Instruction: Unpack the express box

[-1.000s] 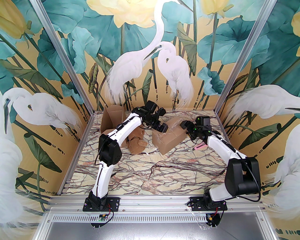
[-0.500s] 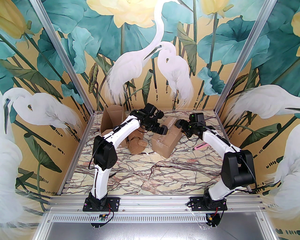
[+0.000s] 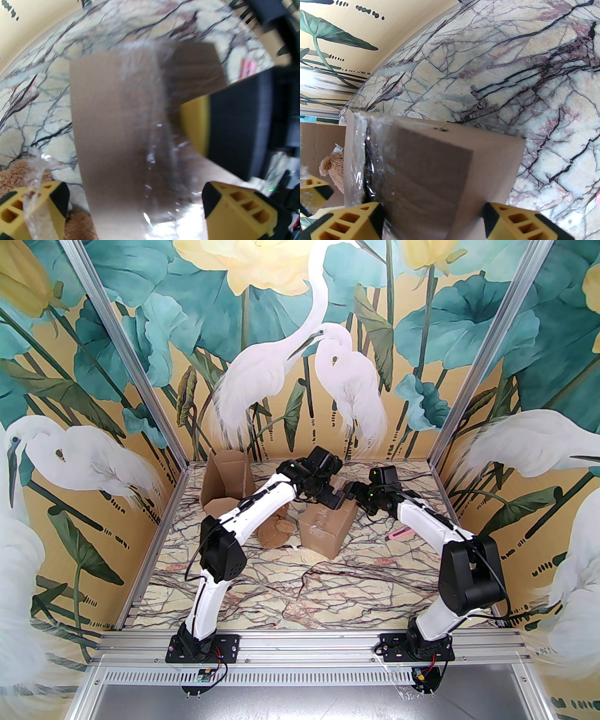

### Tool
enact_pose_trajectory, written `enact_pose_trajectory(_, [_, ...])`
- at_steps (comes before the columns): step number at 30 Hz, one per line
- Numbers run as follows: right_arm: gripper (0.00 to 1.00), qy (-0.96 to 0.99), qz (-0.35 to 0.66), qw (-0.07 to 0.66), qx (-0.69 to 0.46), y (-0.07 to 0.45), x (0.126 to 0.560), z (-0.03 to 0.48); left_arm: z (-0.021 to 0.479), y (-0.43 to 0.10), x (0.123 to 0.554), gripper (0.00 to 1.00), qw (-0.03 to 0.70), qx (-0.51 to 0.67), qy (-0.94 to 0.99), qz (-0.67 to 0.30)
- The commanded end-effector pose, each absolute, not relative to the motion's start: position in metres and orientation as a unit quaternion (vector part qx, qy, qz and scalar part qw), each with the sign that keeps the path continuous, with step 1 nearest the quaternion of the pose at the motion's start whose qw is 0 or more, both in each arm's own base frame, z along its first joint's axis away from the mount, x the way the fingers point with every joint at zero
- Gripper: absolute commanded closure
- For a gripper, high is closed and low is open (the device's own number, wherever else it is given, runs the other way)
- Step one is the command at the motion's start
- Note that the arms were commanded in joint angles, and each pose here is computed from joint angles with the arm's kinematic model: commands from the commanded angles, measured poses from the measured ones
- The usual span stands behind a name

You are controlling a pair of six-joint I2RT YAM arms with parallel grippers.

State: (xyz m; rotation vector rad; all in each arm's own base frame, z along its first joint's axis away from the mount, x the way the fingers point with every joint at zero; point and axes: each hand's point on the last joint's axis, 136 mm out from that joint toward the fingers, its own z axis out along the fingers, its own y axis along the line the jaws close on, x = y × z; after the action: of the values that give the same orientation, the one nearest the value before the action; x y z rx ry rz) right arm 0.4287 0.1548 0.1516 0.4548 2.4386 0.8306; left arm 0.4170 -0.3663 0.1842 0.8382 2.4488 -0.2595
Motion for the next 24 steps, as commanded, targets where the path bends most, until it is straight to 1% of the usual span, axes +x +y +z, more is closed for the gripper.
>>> enact_pose_trajectory(1, [0.25,0.922,0.274,0.219,0.164,0.155,0.417,0.121,0.156,-0.350,0.418,0.00,0.242,0.325,0.914,-0.034])
enact_pose_trajectory(7, [0.27,0.925,0.270,0.217,0.155,0.157,0.417,0.119,0.150,-0.353,0.419,0.00,0.244,0.317,0.916,-0.031])
enact_pose_trajectory(11, [0.29,0.929,0.261,0.213,0.151,0.157,0.416,0.114,0.156,-0.334,0.434,0.01,0.271,0.294,0.916,0.037])
enact_pose_trajectory(13, [0.29,0.933,0.254,0.210,0.148,0.155,0.414,0.110,0.161,-0.325,0.440,0.03,0.281,0.288,0.913,0.065])
enact_pose_trajectory(16, [0.30,0.936,0.245,0.207,0.146,0.153,0.413,0.105,0.168,-0.319,0.443,0.10,0.283,0.285,0.913,0.070])
enact_pose_trajectory(18, [0.30,0.938,0.238,0.205,0.145,0.152,0.413,0.101,0.173,-0.317,0.446,0.19,0.283,0.278,0.916,0.060])
enact_pose_trajectory(20, [0.30,0.940,0.234,0.203,0.144,0.151,0.412,0.098,0.174,-0.314,0.447,0.25,0.280,0.272,0.919,0.051])
enact_pose_trajectory(24, [0.31,0.944,0.226,0.193,0.141,0.150,0.410,0.089,0.170,-0.300,0.453,0.32,0.269,0.259,0.926,0.054])
